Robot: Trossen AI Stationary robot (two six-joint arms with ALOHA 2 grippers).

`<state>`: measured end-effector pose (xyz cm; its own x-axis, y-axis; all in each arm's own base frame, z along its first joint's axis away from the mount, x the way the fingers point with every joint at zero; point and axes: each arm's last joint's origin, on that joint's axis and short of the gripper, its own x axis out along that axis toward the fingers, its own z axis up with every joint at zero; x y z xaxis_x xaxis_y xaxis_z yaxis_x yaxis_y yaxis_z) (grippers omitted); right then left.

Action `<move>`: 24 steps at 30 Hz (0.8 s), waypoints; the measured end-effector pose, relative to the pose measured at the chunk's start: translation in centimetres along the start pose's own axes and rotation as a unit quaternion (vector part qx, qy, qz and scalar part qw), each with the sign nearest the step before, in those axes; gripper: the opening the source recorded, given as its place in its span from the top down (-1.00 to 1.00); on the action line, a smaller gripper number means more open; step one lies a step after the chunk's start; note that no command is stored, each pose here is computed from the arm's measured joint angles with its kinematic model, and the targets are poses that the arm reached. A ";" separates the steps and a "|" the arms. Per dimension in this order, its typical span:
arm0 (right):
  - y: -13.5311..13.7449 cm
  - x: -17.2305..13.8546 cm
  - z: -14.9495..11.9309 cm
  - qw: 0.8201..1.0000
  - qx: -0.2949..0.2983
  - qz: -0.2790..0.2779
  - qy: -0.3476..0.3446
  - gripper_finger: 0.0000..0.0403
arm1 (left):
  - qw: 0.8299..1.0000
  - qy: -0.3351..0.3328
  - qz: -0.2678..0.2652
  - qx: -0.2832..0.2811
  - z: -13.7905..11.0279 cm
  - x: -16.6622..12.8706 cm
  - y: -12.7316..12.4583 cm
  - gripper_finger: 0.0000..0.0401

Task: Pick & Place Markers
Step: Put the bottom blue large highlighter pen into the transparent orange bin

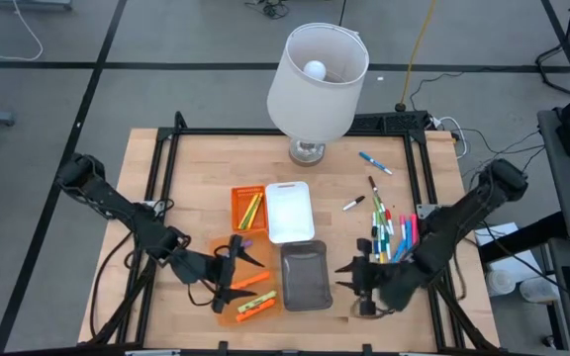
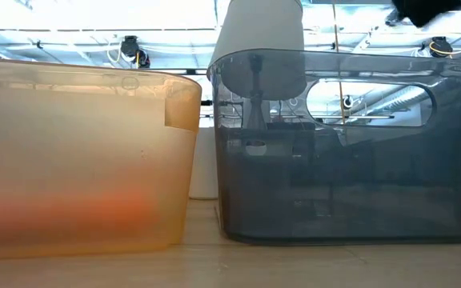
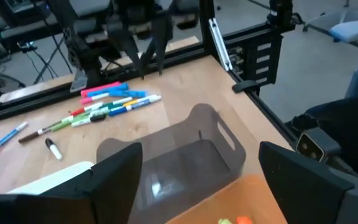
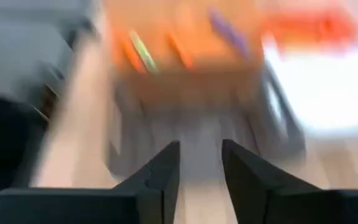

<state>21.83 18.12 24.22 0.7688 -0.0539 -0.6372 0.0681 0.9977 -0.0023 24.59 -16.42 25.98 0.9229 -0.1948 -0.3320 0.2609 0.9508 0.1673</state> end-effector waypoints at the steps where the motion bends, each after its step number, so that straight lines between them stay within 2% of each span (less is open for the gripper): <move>1: -0.1 0.4 -0.5 0.999 0.018 -0.025 0.042 0.53 | 1.000 0.003 0.000 0.000 -0.1 0.0 0.0 -0.60; 3: -0.7 1.1 -1.7 0.984 0.075 -0.077 0.139 0.61 | 1.000 0.009 0.001 -0.004 -0.2 0.0 0.1 -0.58; 4: -1.0 1.4 -2.6 0.970 0.109 -0.101 0.191 0.65 | 1.000 0.013 0.002 -0.007 -0.3 0.1 0.2 -0.57; 7: -2.1 1.5 -5.3 0.903 0.196 -0.191 0.331 0.75 | 0.999 0.027 0.010 -0.023 -0.6 0.2 0.6 -0.56; 10: -3.5 0.4 -7.9 0.825 0.218 -0.277 0.442 0.81 | 0.999 0.027 0.020 -0.031 -0.6 0.4 1.2 -0.57; 11: -3.9 0.0 -8.5 0.805 0.221 -0.294 0.466 0.83 | 0.999 0.027 0.022 -0.033 -0.6 0.5 1.4 -0.58; 13: -4.7 -0.5 -9.5 0.780 0.228 -0.310 0.494 0.85 | 0.998 0.029 0.029 -0.040 -0.6 0.6 1.8 -0.60; 14: -5.0 -0.8 -10.0 0.773 0.230 -0.312 0.502 0.85 | 0.998 0.030 0.032 -0.045 -0.6 0.7 1.9 -0.61; 18: -6.1 -1.2 -11.3 0.774 0.236 -0.310 0.499 0.85 | 0.997 0.035 0.042 -0.053 -0.8 0.8 2.5 -0.65; 21: -7.3 -1.5 -12.4 0.760 0.246 -0.339 0.497 0.86 | 0.997 0.035 0.045 -0.055 -0.8 0.9 2.7 -0.64; 24: -8.1 -1.4 -13.3 0.757 0.251 -0.356 0.486 0.88 | 0.997 0.037 0.047 -0.055 -0.8 0.9 2.8 -0.62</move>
<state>11.75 10.71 14.93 -0.3916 -0.2714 -0.8792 0.6669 0.5746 -0.4744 25.93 -13.70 25.38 0.9173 -0.0897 -0.3880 0.1383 0.9854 0.0991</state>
